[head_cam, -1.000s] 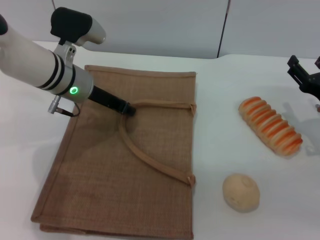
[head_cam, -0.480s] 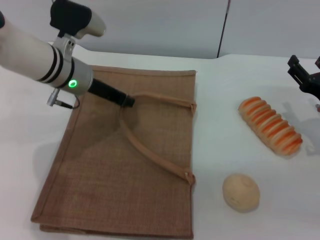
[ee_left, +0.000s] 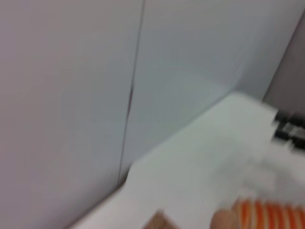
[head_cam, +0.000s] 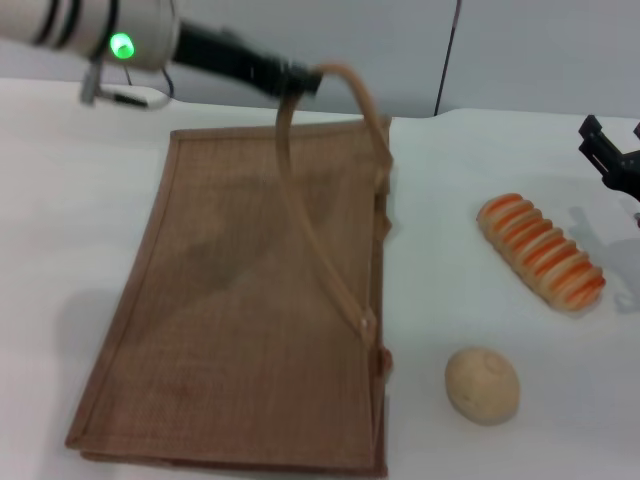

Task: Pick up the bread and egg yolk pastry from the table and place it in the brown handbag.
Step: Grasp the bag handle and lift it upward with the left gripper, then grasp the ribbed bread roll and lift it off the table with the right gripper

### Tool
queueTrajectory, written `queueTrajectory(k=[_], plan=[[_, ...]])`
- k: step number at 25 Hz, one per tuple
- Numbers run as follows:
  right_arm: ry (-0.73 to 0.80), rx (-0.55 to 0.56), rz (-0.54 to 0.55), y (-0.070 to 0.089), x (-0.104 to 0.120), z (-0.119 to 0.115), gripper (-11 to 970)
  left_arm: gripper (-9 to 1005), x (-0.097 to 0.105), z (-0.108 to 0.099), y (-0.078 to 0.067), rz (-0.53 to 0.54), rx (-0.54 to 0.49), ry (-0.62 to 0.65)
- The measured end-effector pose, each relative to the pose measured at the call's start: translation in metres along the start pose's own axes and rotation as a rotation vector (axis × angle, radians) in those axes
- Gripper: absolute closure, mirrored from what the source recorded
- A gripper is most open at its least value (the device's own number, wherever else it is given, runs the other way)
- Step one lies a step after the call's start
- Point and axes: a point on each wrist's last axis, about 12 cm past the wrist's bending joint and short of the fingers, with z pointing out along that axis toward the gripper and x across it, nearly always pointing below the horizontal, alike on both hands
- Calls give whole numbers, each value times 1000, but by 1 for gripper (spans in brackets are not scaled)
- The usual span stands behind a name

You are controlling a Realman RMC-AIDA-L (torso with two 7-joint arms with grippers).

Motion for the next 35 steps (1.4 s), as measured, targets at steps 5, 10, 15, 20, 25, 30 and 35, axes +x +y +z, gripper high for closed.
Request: queueTrajectory(k=[5, 10, 15, 20, 25, 30, 35], plan=[[33, 3, -24, -3, 2, 1, 136, 882, -34, -43, -33, 101, -13, -86], [59, -39, -68, -1, 4, 1, 136, 882, -48, -65, -53, 146, -30, -126], [52, -168, -127, 11, 4, -2, 135, 882, -45, -82, -58, 146, -71, -148], [27, -284, -165, 20, 0, -6, 135, 881, -38, -100, -54, 107, -118, -164], [52, -316, -161, 20, 2, -9, 135, 882, -28, -116, -48, 68, -182, -166], [58, -302, -171, 12, 5, -18, 133, 882, -21, -127, -48, 46, -216, -169], [89, -315, -199, 7, 10, -25, 132, 882, -18, -132, -51, 47, -238, -151]])
